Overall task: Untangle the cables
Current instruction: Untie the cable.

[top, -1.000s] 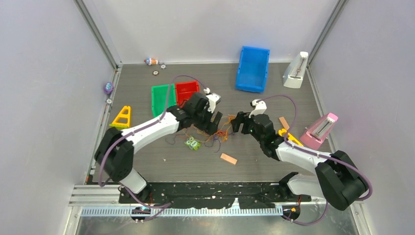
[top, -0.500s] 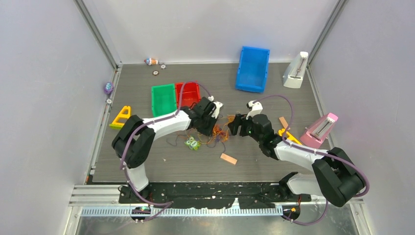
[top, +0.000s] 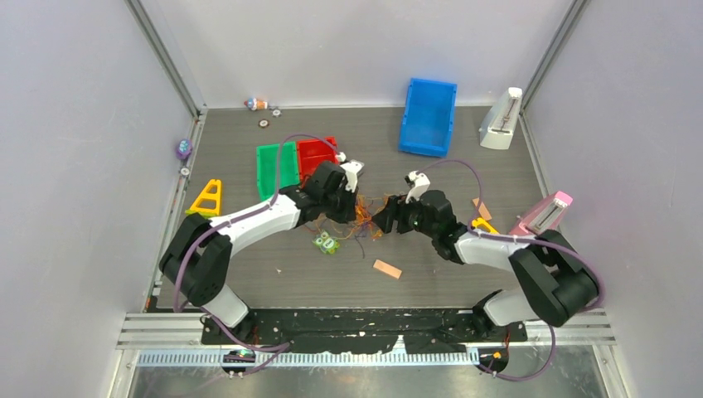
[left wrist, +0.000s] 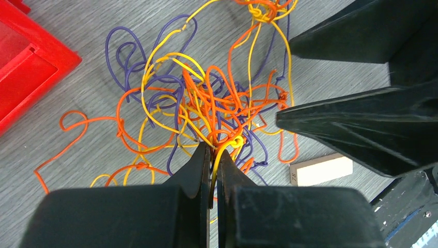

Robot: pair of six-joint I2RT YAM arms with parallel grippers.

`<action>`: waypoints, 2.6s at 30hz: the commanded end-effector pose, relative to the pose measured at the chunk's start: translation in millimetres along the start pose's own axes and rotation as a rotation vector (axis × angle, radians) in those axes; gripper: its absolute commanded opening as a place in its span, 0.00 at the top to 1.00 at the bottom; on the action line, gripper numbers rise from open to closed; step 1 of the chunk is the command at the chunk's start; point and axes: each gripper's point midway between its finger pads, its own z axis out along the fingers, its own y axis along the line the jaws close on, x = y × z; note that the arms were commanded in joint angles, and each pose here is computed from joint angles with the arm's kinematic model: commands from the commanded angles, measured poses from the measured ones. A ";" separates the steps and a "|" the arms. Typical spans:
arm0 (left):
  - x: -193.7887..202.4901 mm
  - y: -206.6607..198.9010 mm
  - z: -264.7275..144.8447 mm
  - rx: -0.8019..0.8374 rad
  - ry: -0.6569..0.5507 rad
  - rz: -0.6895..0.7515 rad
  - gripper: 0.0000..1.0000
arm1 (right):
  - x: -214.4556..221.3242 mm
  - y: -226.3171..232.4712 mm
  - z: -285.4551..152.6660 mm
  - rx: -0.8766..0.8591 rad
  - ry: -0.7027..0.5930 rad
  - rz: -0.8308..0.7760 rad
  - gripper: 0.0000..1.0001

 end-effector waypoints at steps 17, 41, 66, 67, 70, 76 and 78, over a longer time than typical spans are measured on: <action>-28.6 5.5 -6.4 0.022 -0.117 -0.129 1.00 | 0.9 -6.4 34.9 0.058 0.083 0.123 0.93; 11.8 129.7 -116.2 -0.494 -0.375 -0.382 1.00 | -49.9 -150.6 -104.6 0.849 -0.339 0.292 0.95; -4.0 39.7 -95.7 0.017 -0.363 -0.095 1.00 | -76.6 -10.4 -60.7 0.009 -0.380 -0.047 0.17; -2.1 40.8 -94.6 0.010 -0.352 -0.088 1.00 | -74.4 -3.4 -57.8 -0.010 -0.367 -0.067 0.16; 2.1 44.1 -92.3 -0.009 -0.338 -0.064 1.00 | -68.3 10.3 -44.7 -0.040 -0.315 -0.096 0.16; 11.4 44.6 -87.5 -0.036 -0.351 0.005 1.00 | -56.1 33.0 -19.9 -0.112 -0.224 -0.141 0.15; 12.5 43.5 -85.0 -0.045 -0.366 0.037 1.00 | -52.2 39.4 -12.0 -0.126 -0.194 -0.155 0.15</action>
